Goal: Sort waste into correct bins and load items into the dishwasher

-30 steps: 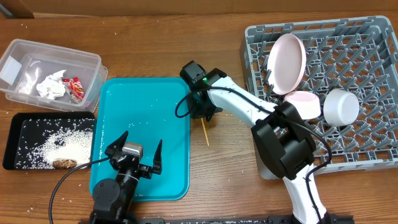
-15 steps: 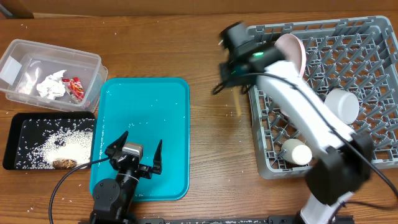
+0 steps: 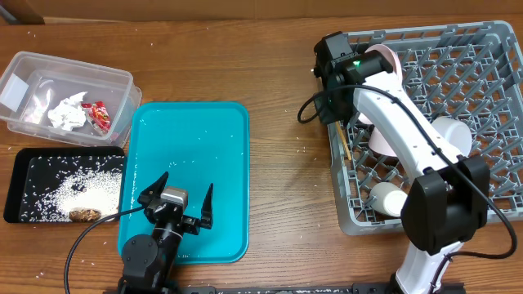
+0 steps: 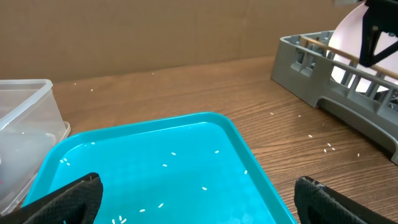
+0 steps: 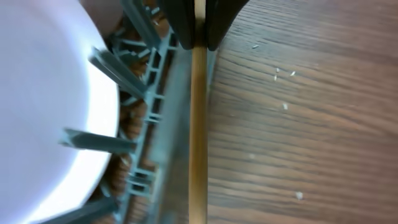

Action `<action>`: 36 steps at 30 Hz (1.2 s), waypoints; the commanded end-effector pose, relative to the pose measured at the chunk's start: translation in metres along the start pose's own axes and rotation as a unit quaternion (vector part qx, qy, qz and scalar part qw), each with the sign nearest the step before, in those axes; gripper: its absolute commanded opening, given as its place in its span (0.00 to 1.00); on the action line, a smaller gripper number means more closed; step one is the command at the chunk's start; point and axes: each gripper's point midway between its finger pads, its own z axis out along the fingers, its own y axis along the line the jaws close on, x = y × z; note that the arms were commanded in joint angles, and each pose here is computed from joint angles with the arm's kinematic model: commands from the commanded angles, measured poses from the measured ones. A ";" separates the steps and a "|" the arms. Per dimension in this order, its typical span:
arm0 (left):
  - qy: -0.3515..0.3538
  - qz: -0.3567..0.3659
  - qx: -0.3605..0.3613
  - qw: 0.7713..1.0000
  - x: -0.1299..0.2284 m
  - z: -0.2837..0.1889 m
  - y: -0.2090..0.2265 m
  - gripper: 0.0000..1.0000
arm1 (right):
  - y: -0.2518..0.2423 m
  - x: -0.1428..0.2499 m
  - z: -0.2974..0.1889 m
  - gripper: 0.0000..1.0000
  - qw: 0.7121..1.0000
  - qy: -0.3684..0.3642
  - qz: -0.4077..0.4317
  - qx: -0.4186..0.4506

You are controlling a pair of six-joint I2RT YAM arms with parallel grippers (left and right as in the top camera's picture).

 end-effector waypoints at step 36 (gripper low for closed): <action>-0.003 -0.002 0.006 1.000 0.000 0.000 -0.003 1.00 | 0.053 0.116 -0.311 1.00 0.929 -0.324 -0.063 -0.168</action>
